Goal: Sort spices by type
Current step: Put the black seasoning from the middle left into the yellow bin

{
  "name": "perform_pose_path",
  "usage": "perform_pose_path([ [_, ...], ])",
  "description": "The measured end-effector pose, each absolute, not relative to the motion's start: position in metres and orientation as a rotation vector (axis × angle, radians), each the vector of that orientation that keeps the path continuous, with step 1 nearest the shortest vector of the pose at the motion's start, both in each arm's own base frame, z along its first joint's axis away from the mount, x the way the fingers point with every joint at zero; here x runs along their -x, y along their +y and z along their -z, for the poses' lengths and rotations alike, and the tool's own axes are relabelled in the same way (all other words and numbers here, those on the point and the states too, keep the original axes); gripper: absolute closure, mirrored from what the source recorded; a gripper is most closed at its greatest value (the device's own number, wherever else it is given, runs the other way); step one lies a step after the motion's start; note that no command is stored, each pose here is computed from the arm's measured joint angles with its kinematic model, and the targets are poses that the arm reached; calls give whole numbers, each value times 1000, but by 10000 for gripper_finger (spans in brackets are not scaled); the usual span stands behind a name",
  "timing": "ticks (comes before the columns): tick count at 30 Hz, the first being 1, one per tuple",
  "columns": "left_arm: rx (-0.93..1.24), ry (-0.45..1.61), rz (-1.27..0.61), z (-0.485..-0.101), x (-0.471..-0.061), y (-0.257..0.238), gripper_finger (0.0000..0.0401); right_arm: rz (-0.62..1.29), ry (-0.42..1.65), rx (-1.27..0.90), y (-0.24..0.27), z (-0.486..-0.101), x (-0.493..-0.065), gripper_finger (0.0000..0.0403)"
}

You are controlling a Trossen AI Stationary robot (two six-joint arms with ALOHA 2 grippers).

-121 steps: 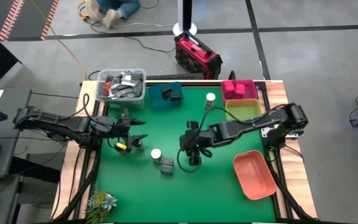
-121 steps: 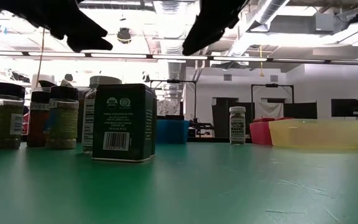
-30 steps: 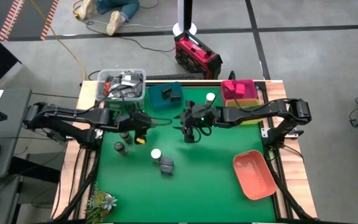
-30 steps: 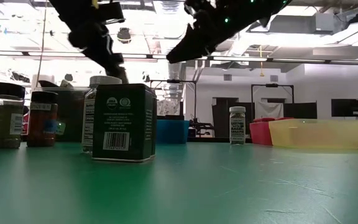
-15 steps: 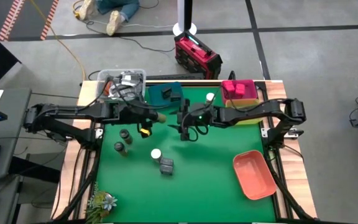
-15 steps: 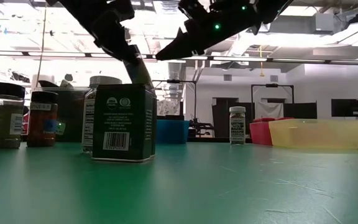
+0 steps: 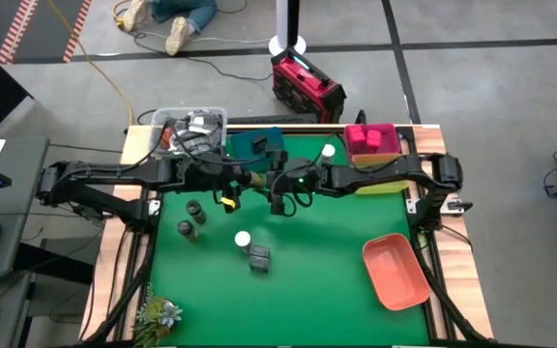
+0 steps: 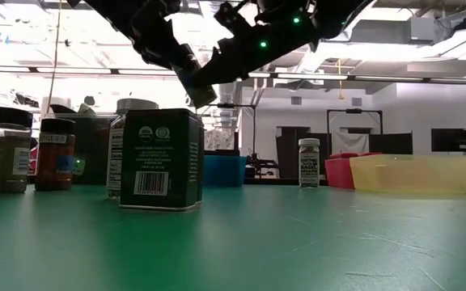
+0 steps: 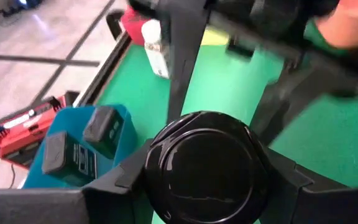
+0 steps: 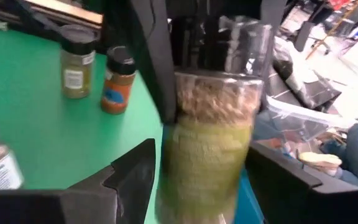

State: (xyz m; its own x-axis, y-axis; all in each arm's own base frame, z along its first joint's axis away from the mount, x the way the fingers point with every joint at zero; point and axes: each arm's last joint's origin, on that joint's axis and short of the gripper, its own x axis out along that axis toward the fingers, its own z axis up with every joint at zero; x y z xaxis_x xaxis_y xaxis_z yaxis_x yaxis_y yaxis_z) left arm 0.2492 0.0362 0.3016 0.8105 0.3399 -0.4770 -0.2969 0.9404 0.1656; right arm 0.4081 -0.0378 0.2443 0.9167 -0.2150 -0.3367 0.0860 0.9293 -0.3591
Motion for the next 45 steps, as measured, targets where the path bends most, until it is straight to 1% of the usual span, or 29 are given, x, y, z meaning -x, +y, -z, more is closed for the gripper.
perform_pose_path([
  [4, -85, 532, -337, -298, -254, 36, 209, 160, 371, 351, -40, -248, -415, 135],
  [9, -92, 562, -326, -287, -266, 38, 209, 154, 406, 349, -41, -244, -418, 140],
  [14, -95, 584, -323, -278, -274, 39, 209, 147, 470, 336, -41, -235, -418, 172],
  [18, -92, 578, -316, -279, -274, 39, 209, 147, 473, 327, -41, -235, -418, 199],
  [22, -87, 569, -313, -281, -272, 38, 203, 149, 467, 327, -41, -236, -418, 212],
  [26, -99, 567, -309, -283, -269, 37, 157, 150, 466, 310, -45, -236, -418, 216],
  [28, -99, 565, -312, -284, -269, 37, 147, 149, 471, 308, -45, -236, -417, 216],
  [34, -120, 569, -306, -288, -265, 36, 139, 150, 494, 311, -45, -236, -415, 216],
  [40, -133, 557, -298, -310, -266, 33, 138, 159, 492, 300, -45, -252, -407, 216],
  [45, -137, 545, -276, -313, -267, 29, 137, 161, 495, 288, -45, -257, -403, 215],
])
